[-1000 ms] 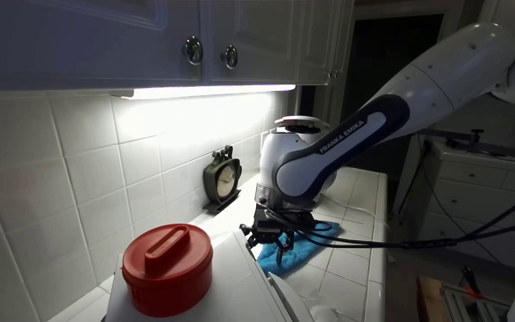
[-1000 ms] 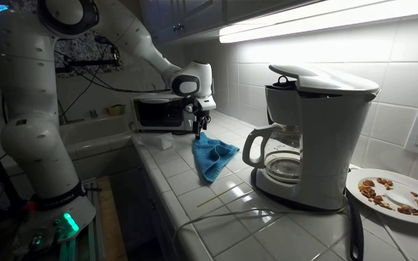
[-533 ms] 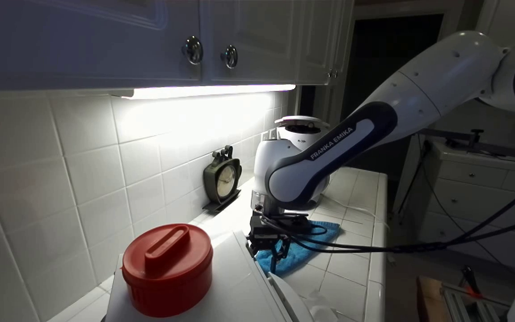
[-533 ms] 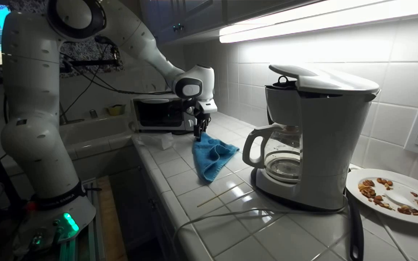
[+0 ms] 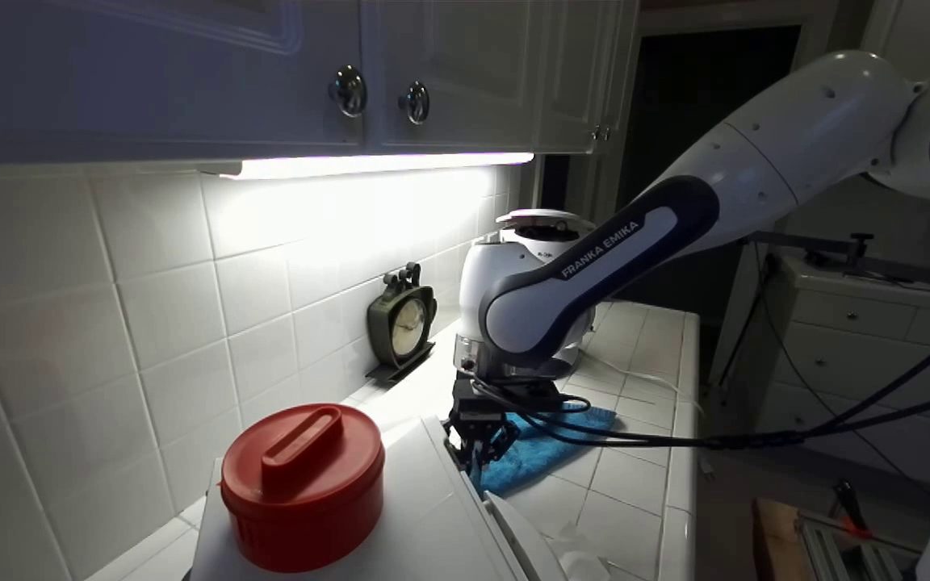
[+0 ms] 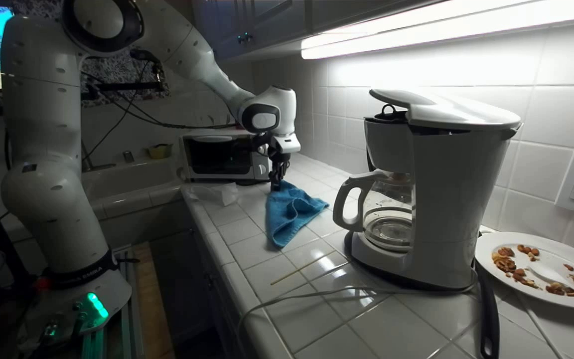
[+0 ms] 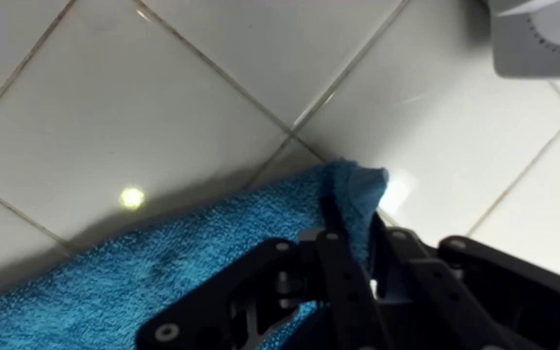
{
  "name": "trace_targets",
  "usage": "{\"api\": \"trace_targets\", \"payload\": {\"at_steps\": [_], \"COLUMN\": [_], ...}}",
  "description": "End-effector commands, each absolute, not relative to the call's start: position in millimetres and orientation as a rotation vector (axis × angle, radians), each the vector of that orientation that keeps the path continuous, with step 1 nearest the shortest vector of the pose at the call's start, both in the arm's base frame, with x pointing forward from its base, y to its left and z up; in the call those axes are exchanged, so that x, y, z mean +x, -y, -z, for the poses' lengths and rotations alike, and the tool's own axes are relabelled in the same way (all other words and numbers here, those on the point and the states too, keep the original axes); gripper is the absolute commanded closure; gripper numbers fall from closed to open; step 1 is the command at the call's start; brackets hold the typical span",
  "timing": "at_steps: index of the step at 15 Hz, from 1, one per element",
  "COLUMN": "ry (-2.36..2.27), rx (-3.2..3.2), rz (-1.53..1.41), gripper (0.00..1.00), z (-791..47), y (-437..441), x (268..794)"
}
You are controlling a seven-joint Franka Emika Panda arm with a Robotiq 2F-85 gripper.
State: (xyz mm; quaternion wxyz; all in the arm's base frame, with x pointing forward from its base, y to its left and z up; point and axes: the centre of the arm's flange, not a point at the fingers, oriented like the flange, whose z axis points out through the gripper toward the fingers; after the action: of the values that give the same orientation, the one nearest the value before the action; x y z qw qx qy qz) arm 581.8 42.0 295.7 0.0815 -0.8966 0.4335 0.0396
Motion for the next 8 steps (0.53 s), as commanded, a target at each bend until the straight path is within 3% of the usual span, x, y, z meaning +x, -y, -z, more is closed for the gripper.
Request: {"api": "trace_targets", "payload": {"at_steps": [1, 8], "ry": [-1.269, -1.215], "rx": [-2.700, -2.713], "rz": [-0.033, 0.104], "gripper": [1.00, 0.96], "z": [-320, -354], "y": [-31, -6], "x": [565, 536]}}
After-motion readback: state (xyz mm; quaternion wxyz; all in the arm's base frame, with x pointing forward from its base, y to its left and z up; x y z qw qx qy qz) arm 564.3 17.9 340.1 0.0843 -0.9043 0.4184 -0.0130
